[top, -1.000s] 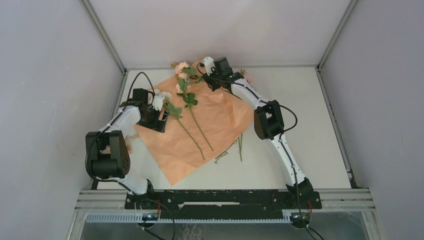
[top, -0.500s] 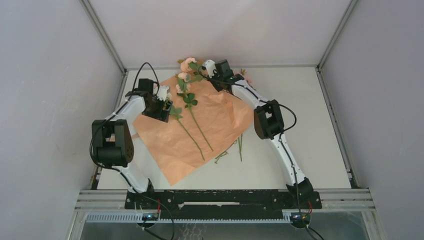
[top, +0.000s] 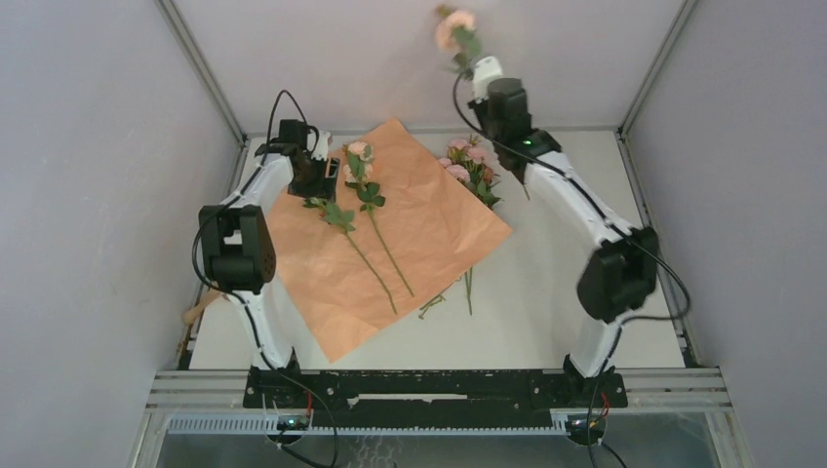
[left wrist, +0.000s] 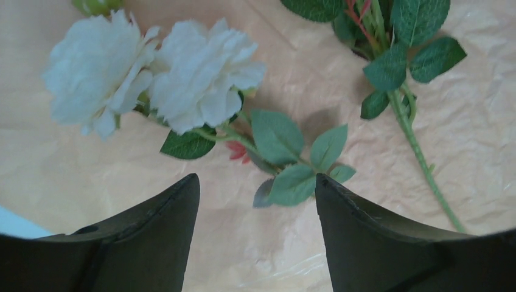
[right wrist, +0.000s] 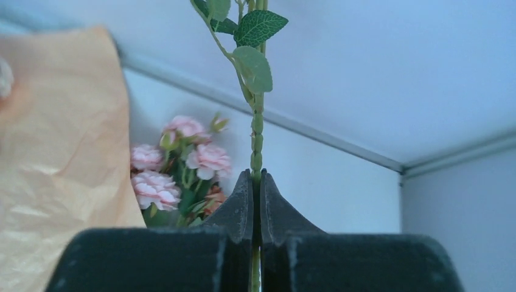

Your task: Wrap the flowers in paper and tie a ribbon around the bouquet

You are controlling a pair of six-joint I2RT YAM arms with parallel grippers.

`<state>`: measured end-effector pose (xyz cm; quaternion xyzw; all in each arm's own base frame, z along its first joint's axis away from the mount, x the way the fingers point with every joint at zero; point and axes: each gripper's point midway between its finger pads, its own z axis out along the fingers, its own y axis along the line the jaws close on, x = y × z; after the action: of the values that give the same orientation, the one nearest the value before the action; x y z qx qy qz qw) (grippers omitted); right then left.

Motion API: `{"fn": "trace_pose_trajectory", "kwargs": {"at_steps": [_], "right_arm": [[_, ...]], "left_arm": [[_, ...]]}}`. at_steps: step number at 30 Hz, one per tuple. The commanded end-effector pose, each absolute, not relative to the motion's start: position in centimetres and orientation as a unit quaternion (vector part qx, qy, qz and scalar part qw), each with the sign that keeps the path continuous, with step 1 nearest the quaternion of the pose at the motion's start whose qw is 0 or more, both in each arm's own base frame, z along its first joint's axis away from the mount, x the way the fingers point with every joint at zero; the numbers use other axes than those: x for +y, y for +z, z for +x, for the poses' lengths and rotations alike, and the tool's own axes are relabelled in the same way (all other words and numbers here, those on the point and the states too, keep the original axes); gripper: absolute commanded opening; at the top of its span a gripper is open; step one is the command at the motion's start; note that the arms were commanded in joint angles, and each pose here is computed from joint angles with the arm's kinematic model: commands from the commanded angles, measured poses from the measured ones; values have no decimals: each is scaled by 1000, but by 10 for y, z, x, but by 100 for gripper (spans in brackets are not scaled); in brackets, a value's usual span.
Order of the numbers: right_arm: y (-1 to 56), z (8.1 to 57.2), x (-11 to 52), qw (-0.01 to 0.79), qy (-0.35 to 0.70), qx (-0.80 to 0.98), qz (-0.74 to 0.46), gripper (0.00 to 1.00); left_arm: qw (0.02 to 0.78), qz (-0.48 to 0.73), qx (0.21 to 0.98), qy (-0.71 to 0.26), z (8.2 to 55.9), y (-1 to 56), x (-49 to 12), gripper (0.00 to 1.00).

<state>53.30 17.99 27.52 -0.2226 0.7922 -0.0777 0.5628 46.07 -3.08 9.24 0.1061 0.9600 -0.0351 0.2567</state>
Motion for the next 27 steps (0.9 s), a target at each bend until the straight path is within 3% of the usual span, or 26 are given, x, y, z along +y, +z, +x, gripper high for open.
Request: {"fn": "trace_pose_trajectory", "kwargs": {"at_steps": [1, 5, 7, 12, 21, 22, 24, 27], "right_arm": [[356, 491, 145, 646, -59, 756, -84, 0], [372, 444, 206, 651, 213, 729, -28, 0], [358, 433, 251, 623, 293, 725, -17, 0], [290, 431, 354, 564, 358, 744, -11, 0], [174, 447, 460, 464, 399, 790, 3, 0], [162, 446, 466, 452, 399, 798, 2, 2], [149, 443, 474, 431, 393, 812, -11, 28], [152, 437, 466, 424, 358, 830, -57, 57]], "left_arm": [[235, 54, 968, -74, 473, 86, -44, 75], [225, 43, 970, -83, 484, 77, -50, 73], [228, 44, 969, -80, 492, 76, -50, 70], [237, 47, 966, -88, 506, 77, -54, 59], [274, 60, 953, -115, 537, 87, -66, 23], [278, 59, 952, -113, 540, 87, -65, 21], [283, 55, 952, -100, 547, 88, -61, 19], [282, 52, 954, -85, 547, 92, -57, 19]]}}
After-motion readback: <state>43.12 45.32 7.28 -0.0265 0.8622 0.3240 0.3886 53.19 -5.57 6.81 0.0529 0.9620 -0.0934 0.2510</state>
